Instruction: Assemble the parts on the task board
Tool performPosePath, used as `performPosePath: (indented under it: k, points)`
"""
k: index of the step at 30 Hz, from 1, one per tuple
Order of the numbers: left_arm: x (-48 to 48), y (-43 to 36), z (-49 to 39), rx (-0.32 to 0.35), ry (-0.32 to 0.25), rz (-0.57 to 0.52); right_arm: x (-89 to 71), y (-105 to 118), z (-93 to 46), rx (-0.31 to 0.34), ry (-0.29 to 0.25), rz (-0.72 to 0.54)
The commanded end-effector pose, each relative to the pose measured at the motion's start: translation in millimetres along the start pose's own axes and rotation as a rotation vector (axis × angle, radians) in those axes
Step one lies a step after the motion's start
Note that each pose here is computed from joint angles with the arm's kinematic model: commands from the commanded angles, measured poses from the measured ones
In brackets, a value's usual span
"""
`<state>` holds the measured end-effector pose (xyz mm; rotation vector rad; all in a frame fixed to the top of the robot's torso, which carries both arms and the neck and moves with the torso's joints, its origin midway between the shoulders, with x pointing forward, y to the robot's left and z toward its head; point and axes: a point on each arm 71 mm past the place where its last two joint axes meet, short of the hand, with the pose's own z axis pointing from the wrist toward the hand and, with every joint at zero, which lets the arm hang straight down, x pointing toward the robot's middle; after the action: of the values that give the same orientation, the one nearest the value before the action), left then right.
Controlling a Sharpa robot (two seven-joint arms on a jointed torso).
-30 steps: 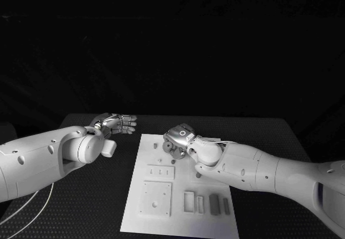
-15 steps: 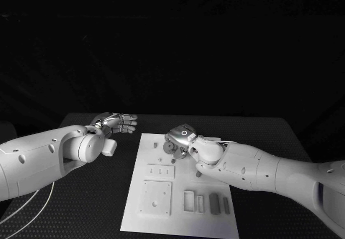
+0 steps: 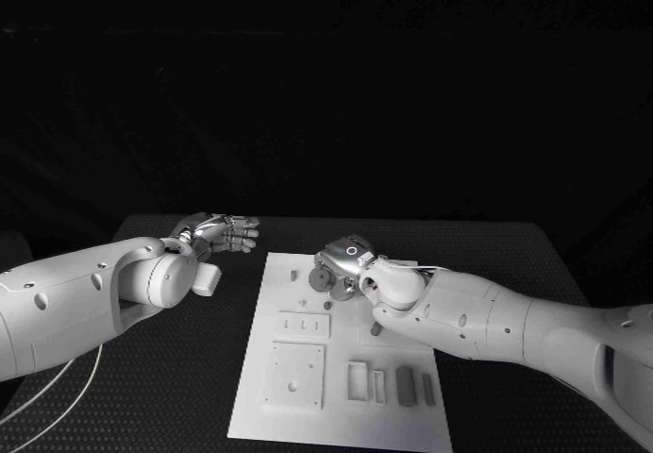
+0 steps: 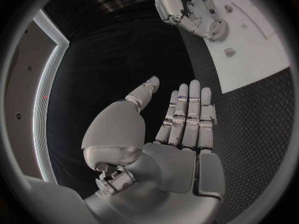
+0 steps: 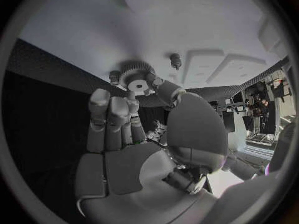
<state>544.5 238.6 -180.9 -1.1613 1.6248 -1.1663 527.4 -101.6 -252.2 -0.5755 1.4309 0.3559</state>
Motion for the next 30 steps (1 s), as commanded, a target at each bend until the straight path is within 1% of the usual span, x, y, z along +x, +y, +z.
performPosePath:
  k: [1,6,9,13,18,25,28,29,30]
  points:
    - [1.9,-1.4,0.4,0.009,0.012,0.003,5.3,-1,-1.8,-0.003,0.044,0.021]
    - [1.8,-1.3,0.5,0.009,0.011,0.003,9.9,-5,-3.5,0.015,0.1,0.077]
    - [1.4,-1.2,0.3,0.008,0.011,0.003,14.2,-8,-3.9,0.026,0.155,0.084]
    - [2.3,-1.1,0.5,0.005,0.016,0.002,16.9,-12,-5.1,0.036,0.191,0.116]
    - [1.5,-0.9,0.3,0.004,0.014,0.002,16.9,-16,-6.7,0.048,0.2,0.144]
    - [1.1,-0.7,-0.2,0.001,0.014,0.002,15.8,-18,-7.7,0.051,0.199,0.158]
    - [1.1,-0.7,-0.3,0.001,0.014,0.002,13.8,-20,-8.4,0.055,0.175,0.165]
    - [0.8,-0.7,-0.4,0.001,0.012,0.002,11.7,-21,-9.1,0.056,0.151,0.167]
    - [0.8,-0.6,-0.4,0.001,0.012,0.002,10.8,-22,-9.5,0.055,0.142,0.17]
